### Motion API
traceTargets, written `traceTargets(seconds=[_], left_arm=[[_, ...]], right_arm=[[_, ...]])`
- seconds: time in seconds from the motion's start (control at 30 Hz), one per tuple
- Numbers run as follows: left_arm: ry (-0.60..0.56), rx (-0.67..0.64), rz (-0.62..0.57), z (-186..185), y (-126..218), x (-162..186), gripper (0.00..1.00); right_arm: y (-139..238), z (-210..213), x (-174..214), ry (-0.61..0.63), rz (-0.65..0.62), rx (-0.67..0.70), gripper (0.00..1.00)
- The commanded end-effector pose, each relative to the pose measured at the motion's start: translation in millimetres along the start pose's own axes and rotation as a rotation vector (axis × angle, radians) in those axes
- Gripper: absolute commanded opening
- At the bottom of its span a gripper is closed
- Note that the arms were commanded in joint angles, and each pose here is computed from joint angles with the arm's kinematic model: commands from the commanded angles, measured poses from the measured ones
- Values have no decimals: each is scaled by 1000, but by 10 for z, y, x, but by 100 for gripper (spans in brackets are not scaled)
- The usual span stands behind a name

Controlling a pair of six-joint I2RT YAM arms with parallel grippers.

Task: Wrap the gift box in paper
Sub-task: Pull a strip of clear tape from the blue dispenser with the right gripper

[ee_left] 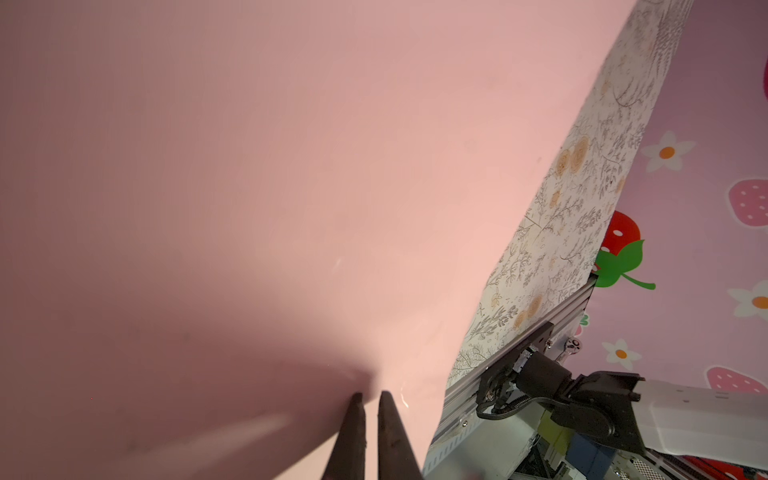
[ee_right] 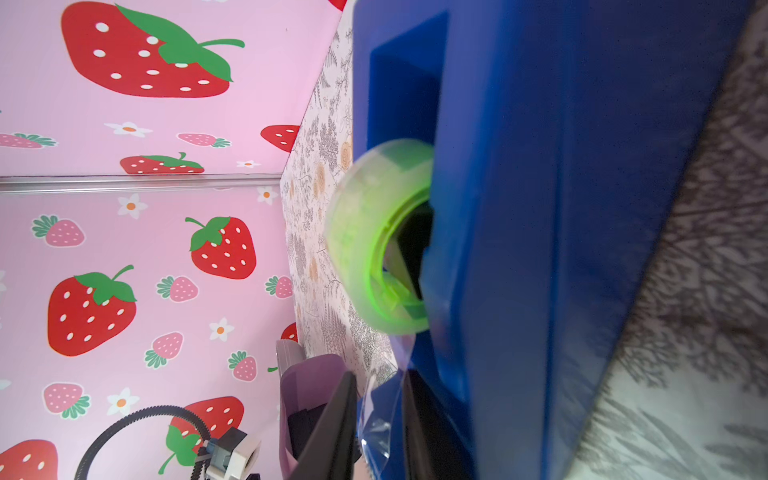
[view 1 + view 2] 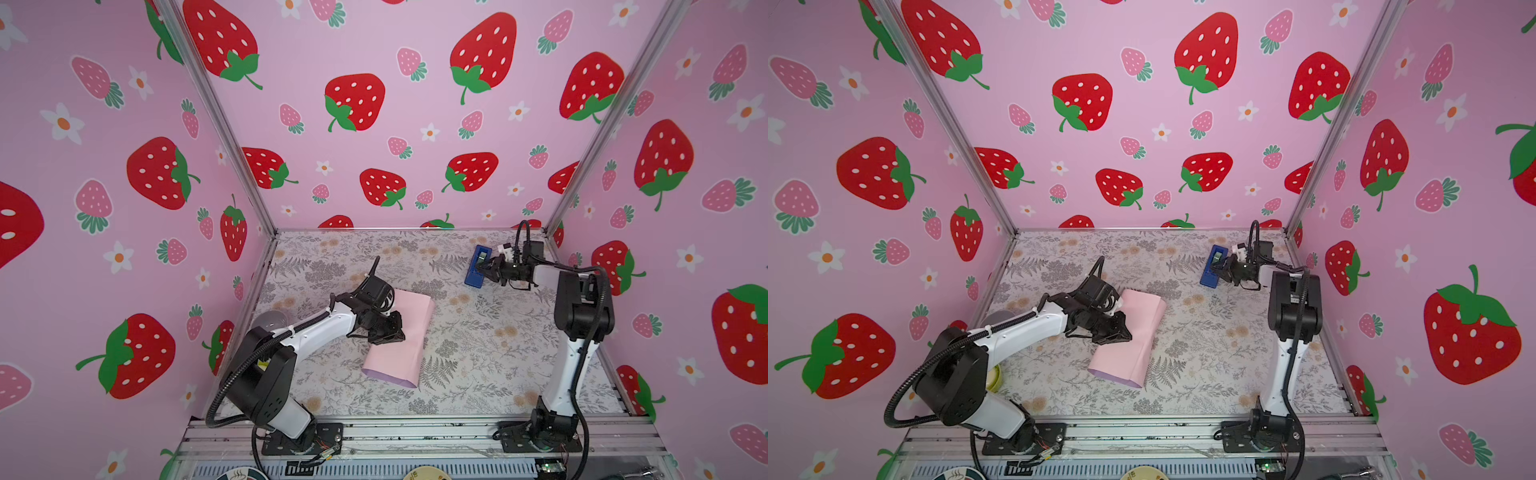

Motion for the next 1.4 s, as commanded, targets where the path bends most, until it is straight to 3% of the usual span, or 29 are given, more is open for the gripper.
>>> traceTargets(seconds=[0.0, 0.23, 0.5, 0.83, 1.17, 1.37], left_arm=[[67, -156, 36, 342, -190, 70, 12], [67, -154, 34, 328, -170, 72, 12], [69, -160, 39, 346, -177, 78, 12], [69, -163, 46, 355, -196, 79, 12], [70, -170, 53, 378, -196, 82, 12], [70, -173, 58, 382, -201, 83, 12]], right_arm=[[-61, -1, 52, -28, 20, -44, 18], [31, 147, -61, -10, -11, -58, 0], [216, 496, 0, 39, -18, -87, 0], [261, 621, 554, 35, 28, -94, 0], [94, 332, 888, 4, 117, -61, 0], [-8, -17, 1115, -25, 182, 27, 0]])
Point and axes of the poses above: each gripper's point midway between its finger pads, its own y axis back along the fingers, its own z axis along the line the jaws close on, x = y × z, the point moved 8 cm from there along y, back along the fingers, and after that the axes turned 13 degrees about y, right-handed, at the moved point
